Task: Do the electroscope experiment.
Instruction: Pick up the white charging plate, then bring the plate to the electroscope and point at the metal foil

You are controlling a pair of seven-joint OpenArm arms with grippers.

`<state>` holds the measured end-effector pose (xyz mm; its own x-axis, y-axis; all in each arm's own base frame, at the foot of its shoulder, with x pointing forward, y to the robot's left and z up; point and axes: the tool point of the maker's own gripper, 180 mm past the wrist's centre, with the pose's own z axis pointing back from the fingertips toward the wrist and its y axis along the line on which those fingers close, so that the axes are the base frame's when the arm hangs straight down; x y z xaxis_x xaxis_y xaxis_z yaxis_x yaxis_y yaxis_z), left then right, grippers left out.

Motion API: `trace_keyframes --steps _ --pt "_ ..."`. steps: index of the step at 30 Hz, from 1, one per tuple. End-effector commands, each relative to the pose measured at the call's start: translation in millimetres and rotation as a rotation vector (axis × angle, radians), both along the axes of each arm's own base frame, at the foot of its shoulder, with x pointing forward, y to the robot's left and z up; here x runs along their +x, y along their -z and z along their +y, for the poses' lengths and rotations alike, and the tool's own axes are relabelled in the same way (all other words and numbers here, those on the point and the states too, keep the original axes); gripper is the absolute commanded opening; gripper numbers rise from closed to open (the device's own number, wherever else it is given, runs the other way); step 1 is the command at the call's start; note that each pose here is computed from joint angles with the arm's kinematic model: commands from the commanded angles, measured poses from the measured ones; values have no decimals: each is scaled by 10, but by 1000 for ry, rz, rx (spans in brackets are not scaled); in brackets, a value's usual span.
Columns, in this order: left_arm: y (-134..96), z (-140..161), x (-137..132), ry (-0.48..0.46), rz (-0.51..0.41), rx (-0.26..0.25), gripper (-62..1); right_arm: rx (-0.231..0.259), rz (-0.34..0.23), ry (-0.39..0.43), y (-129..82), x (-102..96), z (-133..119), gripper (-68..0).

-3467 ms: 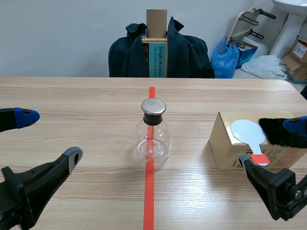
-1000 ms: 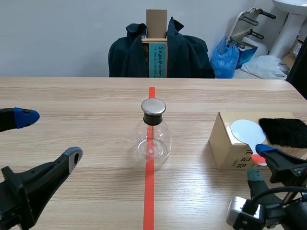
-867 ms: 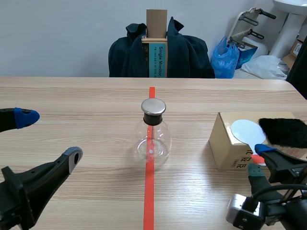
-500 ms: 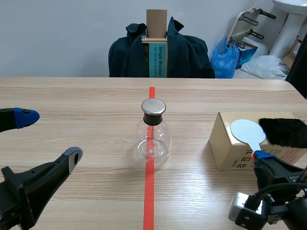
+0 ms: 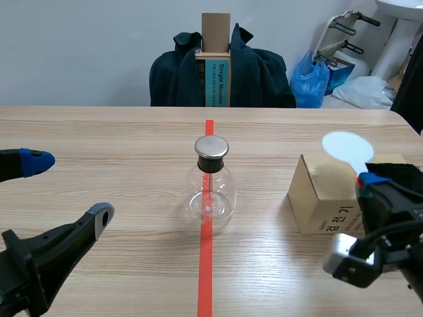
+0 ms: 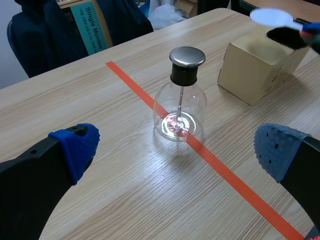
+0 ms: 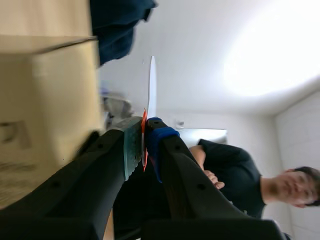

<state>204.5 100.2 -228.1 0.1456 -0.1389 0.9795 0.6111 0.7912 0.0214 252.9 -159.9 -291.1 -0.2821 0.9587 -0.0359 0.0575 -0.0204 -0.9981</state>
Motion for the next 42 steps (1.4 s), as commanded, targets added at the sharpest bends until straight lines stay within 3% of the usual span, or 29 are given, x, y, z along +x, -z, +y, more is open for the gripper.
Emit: trace_keyframes --steps 1,6,11,14,15,21,27,36,42 --pt "-67 -32 15 6 -19 -14 14 16 -132 -10 -385 95 -23 -667" --pt "45 10 80 35 25 87 -7 88 -263 -38 -914 160 -20 -667" --pt "126 88 171 99 49 189 -315 148 -396 -47 -1423 157 -58 -667" --pt "167 126 222 159 58 217 -544 193 -473 -45 -1717 127 -82 -667" --pt "173 136 248 174 60 212 -594 206 -497 -45 -1812 113 -87 -667" --pt "292 188 494 208 50 143 -592 258 -645 -47 -2348 -23 -112 -667" --pt "513 57 696 234 44 20 -590 254 -722 -46 -2605 -114 -150 -667" --pt "925 -502 814 307 34 -18 -590 254 -747 -35 -2686 -142 -201 -667" --pt "1094 -703 968 262 13 15 -590 230 -752 -90 -2679 -174 -99 -667"
